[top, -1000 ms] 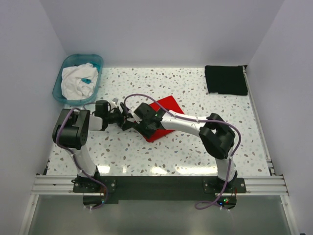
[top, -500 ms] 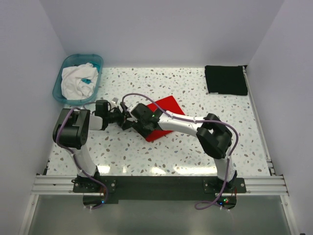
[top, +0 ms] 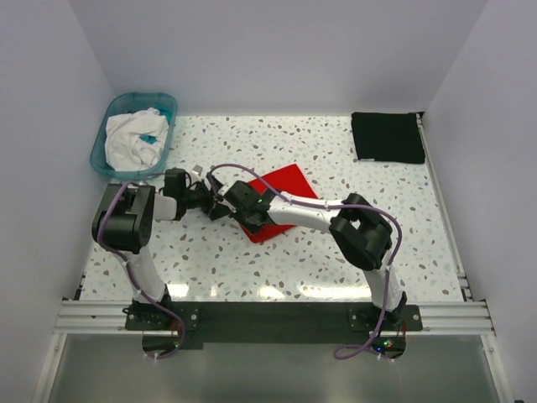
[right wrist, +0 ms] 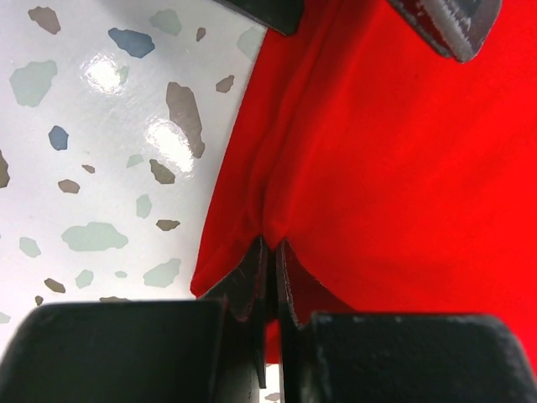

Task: Fold and stack the t-shirts
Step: Fold the tshirt

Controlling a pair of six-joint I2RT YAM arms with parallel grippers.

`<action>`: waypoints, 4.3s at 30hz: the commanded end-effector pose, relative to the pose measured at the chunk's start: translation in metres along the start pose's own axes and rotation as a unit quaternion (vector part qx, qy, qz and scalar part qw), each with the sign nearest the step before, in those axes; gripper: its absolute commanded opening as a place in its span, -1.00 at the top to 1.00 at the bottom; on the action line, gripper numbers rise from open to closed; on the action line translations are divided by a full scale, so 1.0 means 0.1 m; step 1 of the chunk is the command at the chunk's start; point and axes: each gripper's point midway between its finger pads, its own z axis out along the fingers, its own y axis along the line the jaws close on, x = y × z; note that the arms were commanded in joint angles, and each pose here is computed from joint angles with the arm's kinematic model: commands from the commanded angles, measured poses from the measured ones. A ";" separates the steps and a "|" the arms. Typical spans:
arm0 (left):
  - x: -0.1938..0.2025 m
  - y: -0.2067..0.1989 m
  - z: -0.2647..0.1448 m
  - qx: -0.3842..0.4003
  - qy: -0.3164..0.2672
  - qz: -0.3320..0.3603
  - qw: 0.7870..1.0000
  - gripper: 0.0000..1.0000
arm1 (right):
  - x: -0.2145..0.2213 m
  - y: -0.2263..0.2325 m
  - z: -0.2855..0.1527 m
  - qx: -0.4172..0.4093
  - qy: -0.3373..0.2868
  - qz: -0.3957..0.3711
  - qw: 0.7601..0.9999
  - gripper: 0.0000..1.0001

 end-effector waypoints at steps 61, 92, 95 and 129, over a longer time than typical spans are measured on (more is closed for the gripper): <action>0.78 -0.41 0.06 0.012 0.194 0.307 0.932 0.48 | 0.87 -1.31 -0.31 -0.263 0.024 0.213 0.941 0.30; 0.98 0.45 -0.01 -0.010 0.277 0.225 0.934 0.42 | 1.48 -0.50 -0.48 -0.420 0.106 0.351 0.830 0.21; 0.82 0.48 -0.14 -0.009 0.269 0.223 0.937 0.43 | 1.63 -0.61 -0.60 -0.426 0.117 0.338 0.831 0.26; -0.93 -1.23 0.49 0.034 0.061 0.505 0.860 -0.20 | -0.02 -2.73 -0.57 -0.276 -0.124 0.358 0.883 -0.27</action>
